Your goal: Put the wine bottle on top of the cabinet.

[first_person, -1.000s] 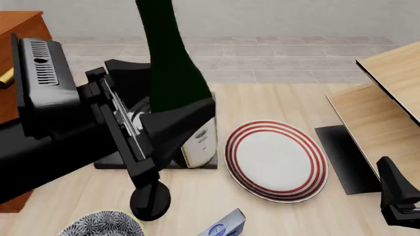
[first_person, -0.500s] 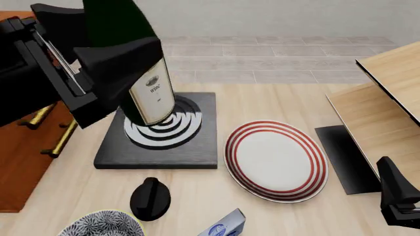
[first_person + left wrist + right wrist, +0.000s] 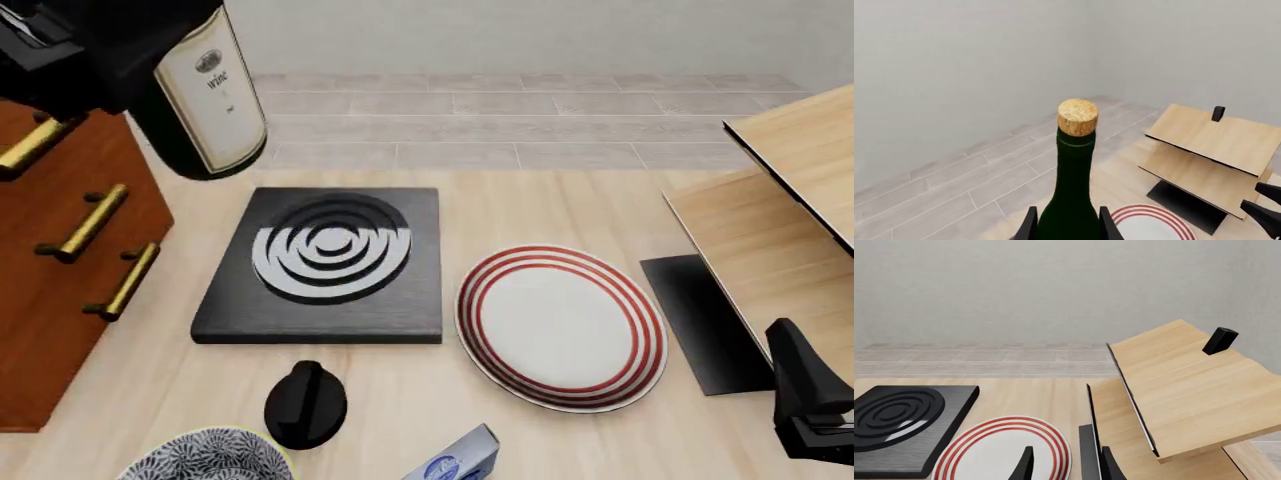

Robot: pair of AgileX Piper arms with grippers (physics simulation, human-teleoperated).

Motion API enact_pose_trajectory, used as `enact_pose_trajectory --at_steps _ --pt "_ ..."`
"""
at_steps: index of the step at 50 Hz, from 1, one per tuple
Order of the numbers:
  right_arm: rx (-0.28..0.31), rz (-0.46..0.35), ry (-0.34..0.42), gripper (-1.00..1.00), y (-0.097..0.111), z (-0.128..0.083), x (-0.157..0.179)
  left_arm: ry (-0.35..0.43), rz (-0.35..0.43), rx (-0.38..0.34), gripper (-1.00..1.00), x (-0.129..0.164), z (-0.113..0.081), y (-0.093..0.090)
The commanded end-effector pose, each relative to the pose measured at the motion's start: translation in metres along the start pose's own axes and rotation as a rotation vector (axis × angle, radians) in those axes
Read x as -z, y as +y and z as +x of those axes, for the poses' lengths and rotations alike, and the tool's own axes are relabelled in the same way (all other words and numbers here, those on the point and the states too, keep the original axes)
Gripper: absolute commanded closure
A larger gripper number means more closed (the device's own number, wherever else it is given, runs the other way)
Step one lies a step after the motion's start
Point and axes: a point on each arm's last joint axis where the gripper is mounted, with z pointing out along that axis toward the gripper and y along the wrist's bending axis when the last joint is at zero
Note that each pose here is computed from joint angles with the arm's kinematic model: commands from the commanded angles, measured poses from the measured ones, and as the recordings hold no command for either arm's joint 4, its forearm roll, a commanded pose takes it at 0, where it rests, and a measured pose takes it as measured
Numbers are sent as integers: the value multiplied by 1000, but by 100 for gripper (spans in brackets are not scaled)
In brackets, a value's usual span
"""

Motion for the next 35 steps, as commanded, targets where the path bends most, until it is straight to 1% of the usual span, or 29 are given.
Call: enact_pose_trajectory --at_steps 1,14,23,35 --pt "0 0 0 -100 0 0 0 -7 -98 -58 100 9 -16 16" --pt "0 0 0 -100 0 0 0 9 -219 -107 100 13 -38 37" --pt "0 0 0 -100 0 0 0 41 -279 -121 100 14 -37 46" --pt "0 0 0 -100 0 0 0 60 -378 -134 100 26 -48 58"
